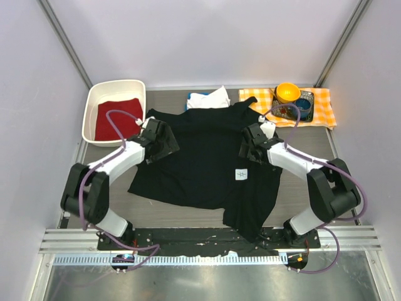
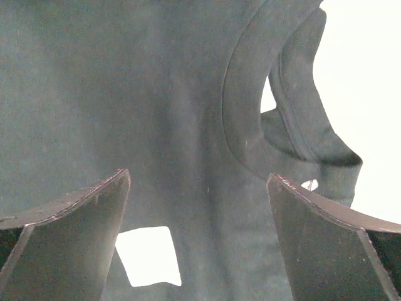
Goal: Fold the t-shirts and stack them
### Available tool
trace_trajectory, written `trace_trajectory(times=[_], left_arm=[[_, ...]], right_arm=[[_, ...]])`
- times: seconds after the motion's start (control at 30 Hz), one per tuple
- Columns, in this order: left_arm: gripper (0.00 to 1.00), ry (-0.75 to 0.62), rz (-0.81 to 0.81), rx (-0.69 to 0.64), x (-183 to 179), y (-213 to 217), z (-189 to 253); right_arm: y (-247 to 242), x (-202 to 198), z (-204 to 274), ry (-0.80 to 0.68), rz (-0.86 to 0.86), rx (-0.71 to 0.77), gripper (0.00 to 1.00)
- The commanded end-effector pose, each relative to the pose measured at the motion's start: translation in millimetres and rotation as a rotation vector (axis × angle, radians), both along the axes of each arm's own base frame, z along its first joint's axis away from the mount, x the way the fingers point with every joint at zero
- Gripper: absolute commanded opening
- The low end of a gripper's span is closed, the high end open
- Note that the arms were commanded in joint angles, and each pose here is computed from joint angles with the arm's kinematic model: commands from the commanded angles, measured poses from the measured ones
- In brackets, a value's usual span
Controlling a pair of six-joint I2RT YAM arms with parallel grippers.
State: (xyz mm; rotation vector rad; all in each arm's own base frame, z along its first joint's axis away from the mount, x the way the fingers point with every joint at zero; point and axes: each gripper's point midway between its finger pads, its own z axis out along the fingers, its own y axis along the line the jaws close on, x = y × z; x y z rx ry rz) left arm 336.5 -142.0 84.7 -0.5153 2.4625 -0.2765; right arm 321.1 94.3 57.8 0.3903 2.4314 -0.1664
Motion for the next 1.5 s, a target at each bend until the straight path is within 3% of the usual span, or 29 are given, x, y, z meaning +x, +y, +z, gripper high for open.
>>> trace_trajectory(times=[0.0, 0.47, 0.77, 1.07, 1.27, 1.47], left_arm=[[1.0, -0.061, -0.006, -0.028, 43.5, -19.4, -2.4], [0.99, 0.019, -0.008, 0.084, 78.3, -20.2, -41.2], [0.99, 0.066, 0.036, 0.071, 96.4, -9.4, -65.5], [0.99, 0.053, 0.063, 0.037, 137.0, 2.1, -64.5], [0.99, -0.031, 0.015, -0.035, 163.3, -14.7, -25.4], [1.0, -0.21, -0.004, -0.121, 134.7, -20.9, 75.8]], right_arm=[[-8.3, 42.7, 16.6, -0.098, -0.068, 0.007, 0.97], [-17.5, 68.8, -27.9, 0.011, -0.104, -0.012, 0.97], [-33.7, 83.0, -47.6, 0.065, -0.157, -0.099, 0.97], [-51.8, 112.7, -46.9, 0.066, -0.204, -0.128, 0.97], [-60.1, 127.8, -20.4, 0.003, -0.235, -0.164, 0.97], [-52.9, 108.0, 84.8, -0.228, -0.225, -0.19, 0.99]])
